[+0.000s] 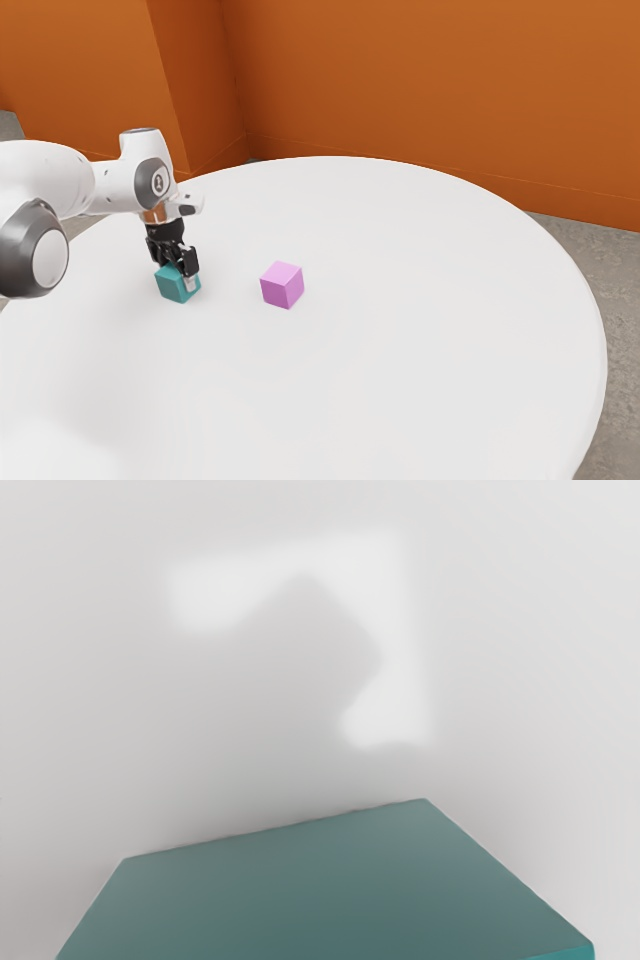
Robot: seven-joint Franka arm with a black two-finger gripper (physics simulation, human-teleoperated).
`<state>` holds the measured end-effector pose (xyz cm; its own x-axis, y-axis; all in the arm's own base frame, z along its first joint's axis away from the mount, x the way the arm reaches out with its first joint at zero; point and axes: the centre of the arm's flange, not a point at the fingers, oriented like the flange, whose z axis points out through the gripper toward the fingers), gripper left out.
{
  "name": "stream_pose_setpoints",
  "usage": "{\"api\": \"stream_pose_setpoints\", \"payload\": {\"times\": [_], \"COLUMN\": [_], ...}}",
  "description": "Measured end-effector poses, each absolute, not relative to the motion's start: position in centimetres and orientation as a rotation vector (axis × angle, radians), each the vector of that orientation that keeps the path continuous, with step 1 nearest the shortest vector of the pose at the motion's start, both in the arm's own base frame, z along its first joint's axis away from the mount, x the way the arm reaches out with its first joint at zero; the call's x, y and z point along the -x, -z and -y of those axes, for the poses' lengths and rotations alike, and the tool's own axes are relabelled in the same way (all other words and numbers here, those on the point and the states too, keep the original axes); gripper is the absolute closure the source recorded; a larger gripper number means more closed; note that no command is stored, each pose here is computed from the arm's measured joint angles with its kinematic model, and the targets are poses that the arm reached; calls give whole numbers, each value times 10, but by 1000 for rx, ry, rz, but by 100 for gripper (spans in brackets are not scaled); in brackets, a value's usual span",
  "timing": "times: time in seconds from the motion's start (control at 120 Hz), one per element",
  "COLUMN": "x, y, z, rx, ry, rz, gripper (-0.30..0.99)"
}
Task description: Pick up the blue block with one arm, and put the blue block on the pink block with one arm
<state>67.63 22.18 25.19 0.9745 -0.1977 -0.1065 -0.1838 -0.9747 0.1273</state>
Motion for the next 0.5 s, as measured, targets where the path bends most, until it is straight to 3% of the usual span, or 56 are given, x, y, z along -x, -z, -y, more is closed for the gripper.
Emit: {"api": "stream_pose_setpoints", "payload": {"times": [0.5], "x": [-676], "y": [-257], "z": [-221], "rx": [-3001], "ry": [176], "rz": [282], "gripper": [27]}}
